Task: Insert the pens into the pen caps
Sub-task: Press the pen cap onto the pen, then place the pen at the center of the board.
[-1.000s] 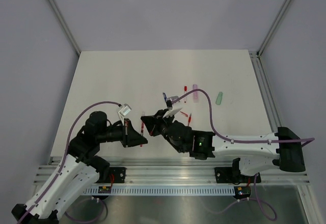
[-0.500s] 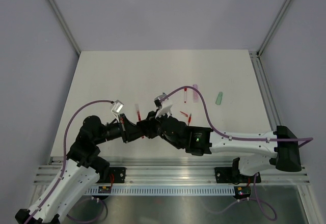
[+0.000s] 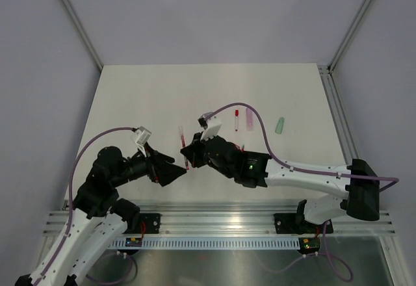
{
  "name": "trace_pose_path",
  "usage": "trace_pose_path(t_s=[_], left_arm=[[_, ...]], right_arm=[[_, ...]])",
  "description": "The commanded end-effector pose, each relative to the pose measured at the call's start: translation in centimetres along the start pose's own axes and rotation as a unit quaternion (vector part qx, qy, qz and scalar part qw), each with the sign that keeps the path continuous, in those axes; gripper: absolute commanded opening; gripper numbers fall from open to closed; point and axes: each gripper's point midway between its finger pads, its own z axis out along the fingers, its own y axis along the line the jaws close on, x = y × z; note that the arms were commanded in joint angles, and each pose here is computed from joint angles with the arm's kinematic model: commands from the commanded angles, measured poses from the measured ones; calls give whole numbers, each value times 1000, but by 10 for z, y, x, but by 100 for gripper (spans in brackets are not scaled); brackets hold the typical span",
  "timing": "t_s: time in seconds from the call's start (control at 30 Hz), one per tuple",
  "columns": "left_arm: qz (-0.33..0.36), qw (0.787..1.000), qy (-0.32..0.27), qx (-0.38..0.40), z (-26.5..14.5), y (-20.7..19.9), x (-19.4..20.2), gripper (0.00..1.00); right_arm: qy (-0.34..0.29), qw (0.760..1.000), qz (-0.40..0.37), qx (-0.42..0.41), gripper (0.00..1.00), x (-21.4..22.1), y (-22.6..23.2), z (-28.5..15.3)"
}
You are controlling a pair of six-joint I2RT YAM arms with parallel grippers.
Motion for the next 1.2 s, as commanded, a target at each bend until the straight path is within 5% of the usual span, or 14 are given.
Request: trace_pose_path(t_s=[0.0,0.37,0.77,1.17], left_arm=[[51,997,1,-51,-20,4,-6,94],[83,995,-18,-45,-27,-3,-14,99],[108,989,-70,-73,-28,7,-32,99],[110,989,-71,-67,-28,5,-32,99]], right_arm=[[-1,1000,5,19,0,-20,-25,10],[124,987,1,105,0,44,-125,85],[178,969,19,169,1,73,-191,131],[207,956,37,204,26,91,-219,135]])
